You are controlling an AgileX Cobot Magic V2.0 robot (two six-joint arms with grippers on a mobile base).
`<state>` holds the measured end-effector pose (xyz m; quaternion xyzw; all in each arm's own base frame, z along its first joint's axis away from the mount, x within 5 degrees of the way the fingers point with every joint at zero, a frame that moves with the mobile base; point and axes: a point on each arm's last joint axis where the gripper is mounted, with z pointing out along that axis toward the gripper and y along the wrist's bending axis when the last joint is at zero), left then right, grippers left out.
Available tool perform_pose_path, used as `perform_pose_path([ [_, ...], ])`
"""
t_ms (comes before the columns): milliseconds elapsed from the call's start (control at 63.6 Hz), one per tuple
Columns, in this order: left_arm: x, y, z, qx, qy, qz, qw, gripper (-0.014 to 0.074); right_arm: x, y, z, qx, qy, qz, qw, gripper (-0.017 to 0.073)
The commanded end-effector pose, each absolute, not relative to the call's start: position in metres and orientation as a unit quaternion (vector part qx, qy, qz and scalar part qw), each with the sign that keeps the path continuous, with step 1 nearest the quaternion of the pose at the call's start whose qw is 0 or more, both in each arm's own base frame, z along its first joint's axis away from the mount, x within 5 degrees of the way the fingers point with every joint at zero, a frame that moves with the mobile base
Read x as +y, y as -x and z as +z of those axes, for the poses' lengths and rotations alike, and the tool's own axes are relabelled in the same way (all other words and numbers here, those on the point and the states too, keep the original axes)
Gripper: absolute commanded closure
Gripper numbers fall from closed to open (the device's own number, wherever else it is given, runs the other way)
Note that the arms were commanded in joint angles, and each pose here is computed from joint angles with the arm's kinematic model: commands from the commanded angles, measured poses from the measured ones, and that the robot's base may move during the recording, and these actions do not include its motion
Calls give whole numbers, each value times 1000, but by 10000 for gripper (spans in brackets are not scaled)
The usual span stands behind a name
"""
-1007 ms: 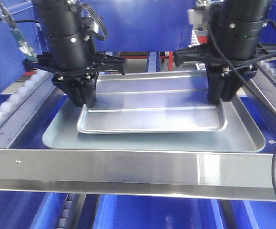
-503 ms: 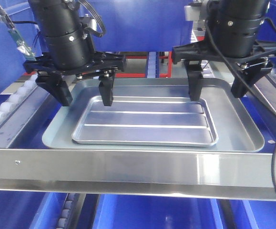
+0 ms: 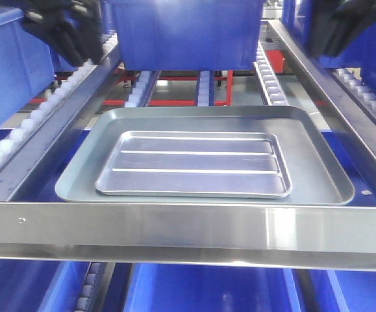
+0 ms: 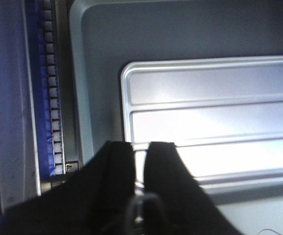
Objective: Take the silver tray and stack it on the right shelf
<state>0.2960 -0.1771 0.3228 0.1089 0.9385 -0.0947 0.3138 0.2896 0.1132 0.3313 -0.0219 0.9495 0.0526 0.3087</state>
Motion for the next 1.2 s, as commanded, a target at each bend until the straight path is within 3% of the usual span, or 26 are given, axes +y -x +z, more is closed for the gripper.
perform_pose_path([
  [0, -165, -279, 344, 916, -111, -114, 367, 682, 104, -274, 348, 931, 43, 50, 360, 508],
  [330, -131, -215, 276, 888, -143, -144, 412, 687, 82, -221, 290, 921, 78, 49, 379, 508],
  [503, -118, -177, 264, 865, -198, -143, 439, 687, 70, -190, 275, 909, 94, 52, 404, 508],
  [645, -111, -149, 281, 846, -220, -154, 460, 687, 58, -166, 289, 890, 91, 57, 443, 508],
  [928, -69, -82, 340, 733, -218, -250, 594, 687, 27, -96, 343, 789, 75, 101, 601, 508],
  [1180, -30, -44, 355, 670, -193, -274, 662, 687, 5, -46, 360, 713, 69, 117, 688, 508],
])
